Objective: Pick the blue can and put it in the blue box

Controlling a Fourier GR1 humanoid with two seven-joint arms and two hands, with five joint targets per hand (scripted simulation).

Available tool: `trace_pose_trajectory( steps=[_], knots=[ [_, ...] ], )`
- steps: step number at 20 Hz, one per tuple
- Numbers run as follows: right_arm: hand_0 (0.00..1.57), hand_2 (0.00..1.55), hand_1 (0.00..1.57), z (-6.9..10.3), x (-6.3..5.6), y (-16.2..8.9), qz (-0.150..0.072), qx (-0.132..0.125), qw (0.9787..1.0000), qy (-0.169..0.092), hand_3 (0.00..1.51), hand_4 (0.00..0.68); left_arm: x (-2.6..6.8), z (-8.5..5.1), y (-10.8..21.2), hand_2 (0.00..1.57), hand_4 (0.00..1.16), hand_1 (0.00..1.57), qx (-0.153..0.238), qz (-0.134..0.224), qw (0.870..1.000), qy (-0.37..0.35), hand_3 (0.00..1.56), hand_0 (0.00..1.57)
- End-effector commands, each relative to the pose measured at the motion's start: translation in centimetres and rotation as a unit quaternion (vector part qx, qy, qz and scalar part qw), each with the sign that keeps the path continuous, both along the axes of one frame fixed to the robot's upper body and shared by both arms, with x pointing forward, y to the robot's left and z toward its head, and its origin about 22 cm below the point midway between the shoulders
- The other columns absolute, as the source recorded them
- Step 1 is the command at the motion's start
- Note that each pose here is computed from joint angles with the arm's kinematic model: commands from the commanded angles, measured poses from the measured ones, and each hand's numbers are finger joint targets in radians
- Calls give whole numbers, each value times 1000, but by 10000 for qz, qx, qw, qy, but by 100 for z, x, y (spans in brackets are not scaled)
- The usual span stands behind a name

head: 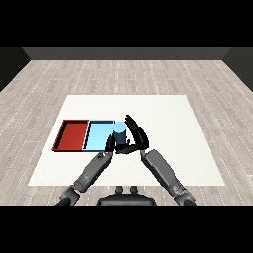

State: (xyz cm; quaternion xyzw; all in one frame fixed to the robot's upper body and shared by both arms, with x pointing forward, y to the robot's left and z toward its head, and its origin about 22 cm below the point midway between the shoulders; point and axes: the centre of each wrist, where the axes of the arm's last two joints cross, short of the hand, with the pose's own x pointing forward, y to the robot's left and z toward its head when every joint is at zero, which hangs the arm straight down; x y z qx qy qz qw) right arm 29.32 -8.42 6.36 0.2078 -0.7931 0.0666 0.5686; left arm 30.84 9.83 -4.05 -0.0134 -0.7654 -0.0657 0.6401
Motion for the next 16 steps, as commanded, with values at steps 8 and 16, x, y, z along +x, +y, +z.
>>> trace_pose_trajectory(
  steps=[8,16],
  knots=[
    [0,0,0,0,-292,-750,-698,277,9969,-244,0,0,35,-49,14,1571,1126,1571,312,131,9994,-67,1493,1571],
    [0,0,0,97,-341,-1321,-1227,607,9897,-425,0,0,305,97,681,1571,1133,1571,647,708,9950,279,1506,1571]
  ],
)
